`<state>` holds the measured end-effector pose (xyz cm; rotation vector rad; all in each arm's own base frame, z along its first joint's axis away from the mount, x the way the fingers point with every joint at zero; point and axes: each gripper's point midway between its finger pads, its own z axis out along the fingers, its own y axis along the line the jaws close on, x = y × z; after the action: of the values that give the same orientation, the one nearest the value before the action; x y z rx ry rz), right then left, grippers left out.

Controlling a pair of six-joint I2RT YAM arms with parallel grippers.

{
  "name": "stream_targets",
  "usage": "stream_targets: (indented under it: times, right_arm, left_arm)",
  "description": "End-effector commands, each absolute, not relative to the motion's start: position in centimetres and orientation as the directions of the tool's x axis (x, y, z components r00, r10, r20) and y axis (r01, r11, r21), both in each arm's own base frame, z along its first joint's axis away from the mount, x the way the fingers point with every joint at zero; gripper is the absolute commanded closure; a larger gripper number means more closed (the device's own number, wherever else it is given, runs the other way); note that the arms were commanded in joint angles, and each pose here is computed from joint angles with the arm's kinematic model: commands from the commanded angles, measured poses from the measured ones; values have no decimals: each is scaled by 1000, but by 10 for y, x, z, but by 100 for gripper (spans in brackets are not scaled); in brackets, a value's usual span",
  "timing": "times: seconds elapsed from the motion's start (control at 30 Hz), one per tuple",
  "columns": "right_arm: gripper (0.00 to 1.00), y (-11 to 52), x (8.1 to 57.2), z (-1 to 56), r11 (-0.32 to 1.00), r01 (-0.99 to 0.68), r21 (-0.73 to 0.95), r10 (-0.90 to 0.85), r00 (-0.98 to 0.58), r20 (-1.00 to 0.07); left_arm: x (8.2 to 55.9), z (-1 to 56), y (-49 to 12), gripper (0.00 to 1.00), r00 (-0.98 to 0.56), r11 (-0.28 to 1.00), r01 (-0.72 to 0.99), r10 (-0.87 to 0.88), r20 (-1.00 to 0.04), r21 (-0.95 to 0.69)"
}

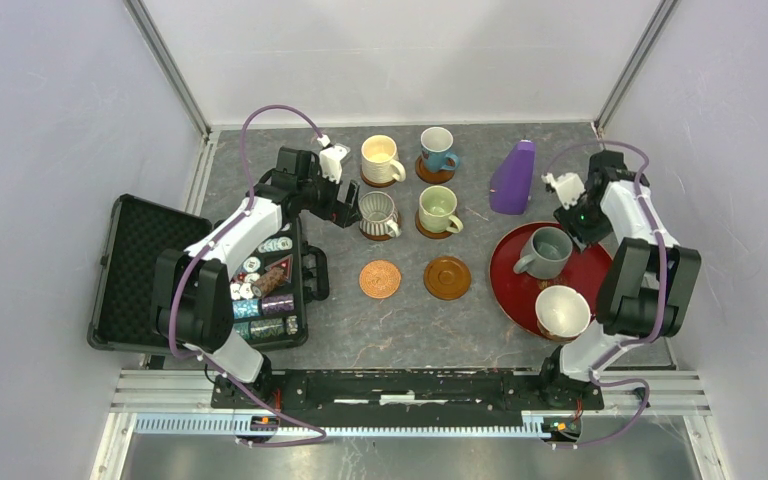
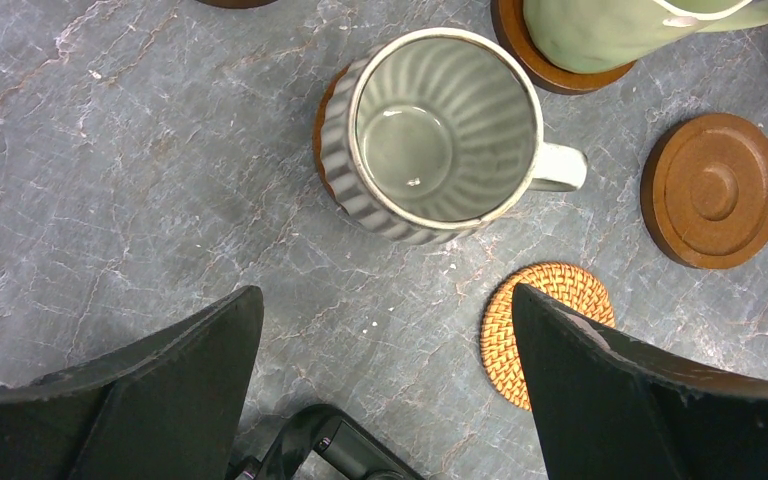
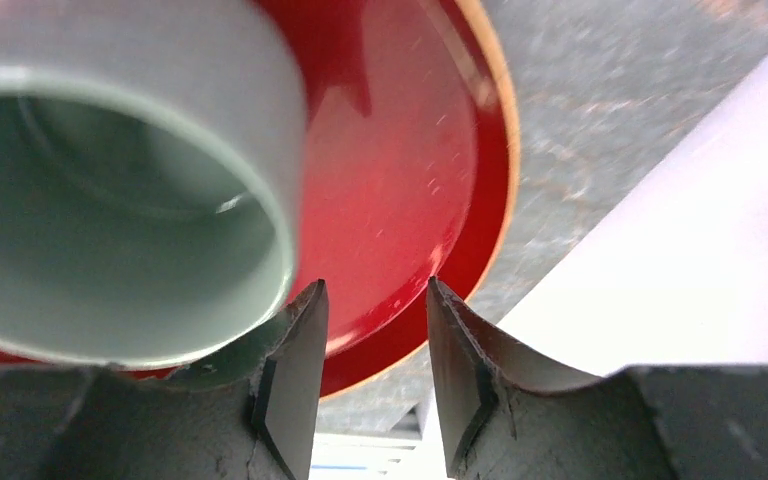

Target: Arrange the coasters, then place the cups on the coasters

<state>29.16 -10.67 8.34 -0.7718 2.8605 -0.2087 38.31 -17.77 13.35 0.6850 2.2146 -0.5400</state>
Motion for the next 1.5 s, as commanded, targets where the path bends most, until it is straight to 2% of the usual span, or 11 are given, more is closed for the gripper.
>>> stream_targets:
  times: [0.0, 0.17, 0.4, 0.57, 0.77, 0.9, 1.23, 1.47]
  right_arm:
    - [53, -109, 350, 102, 890, -403, -215, -452, -846, -285]
    - [52, -110, 371, 110, 923, -342, -174, -382, -864, -327]
    - [36, -60, 353, 167, 915, -394, -88, -380, -765, -520]
    - [44, 15, 332, 165, 798, -596, -94, -544, -643, -540]
    - [61, 64, 311, 133, 665, -735, -129, -705, -563, -431]
    - [66, 70, 296, 108, 607, -784, -132, -770, -538, -343]
    - [81, 32, 283, 69, 616, -767, -181, -788, -597, -151]
    - [82, -18, 269, 70, 580, -789, -202, -813, -579, -72]
  left_arm:
    - [388, 157, -184, 0, -555, 773, 608, 252, -793, -181]
    - [385, 156, -181, 0, -558, 778, 604, 260, -788, -172]
    - [382, 151, -182, 0, -566, 776, 603, 255, -784, -183]
    - [383, 151, -185, 0, -561, 766, 614, 253, -788, -191]
    - [385, 155, -186, 0, -548, 759, 625, 258, -796, -184]
    - [384, 154, -186, 0, -549, 759, 624, 257, -796, -185]
    - [380, 154, -182, 0, -550, 770, 613, 256, -795, -177]
    - [379, 151, -182, 0, -556, 767, 615, 258, -790, -182]
